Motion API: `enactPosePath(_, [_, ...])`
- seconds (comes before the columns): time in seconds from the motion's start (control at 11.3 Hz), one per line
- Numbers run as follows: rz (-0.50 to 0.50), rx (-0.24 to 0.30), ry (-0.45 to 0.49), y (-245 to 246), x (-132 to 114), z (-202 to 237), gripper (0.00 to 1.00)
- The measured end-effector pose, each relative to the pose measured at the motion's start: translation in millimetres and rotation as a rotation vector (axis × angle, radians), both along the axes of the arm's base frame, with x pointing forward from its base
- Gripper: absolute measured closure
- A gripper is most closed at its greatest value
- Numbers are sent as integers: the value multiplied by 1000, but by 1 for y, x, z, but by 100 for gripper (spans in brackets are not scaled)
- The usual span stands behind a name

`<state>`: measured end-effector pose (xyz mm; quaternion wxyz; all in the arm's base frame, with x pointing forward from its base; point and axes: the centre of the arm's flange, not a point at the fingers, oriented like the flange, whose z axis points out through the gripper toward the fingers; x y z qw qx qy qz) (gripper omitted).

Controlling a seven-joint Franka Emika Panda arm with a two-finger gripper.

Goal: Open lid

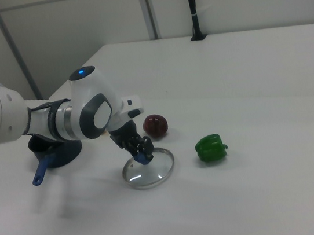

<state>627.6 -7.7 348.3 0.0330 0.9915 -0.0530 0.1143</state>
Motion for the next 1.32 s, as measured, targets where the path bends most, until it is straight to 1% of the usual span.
enactPosePath(0.09, [-1,-1,2,-5,0,-1,33])
enactPosePath(0.18, [-3,-1,8,-10,0,-4,23])
enactPosePath(0.26, [-5,0,9,-11,0,-5,8])
enactPosePath(0.35, [-3,-1,4,-10,2,-1,0])
enactPosePath(0.53, [8,-15,40,3,11,26,0])
enactPosePath(0.71, [26,-45,108,26,13,81,0])
enactPosePath(0.88, [47,-74,156,49,1,138,0])
enactPosePath(0.97, [53,-85,161,58,-9,166,0])
enactPosePath(1.06, [49,-82,176,64,-26,192,0])
enactPosePath(1.15, [32,-54,202,62,-46,216,0])
enactPosePath(1.32, [24,24,222,36,-77,255,0])
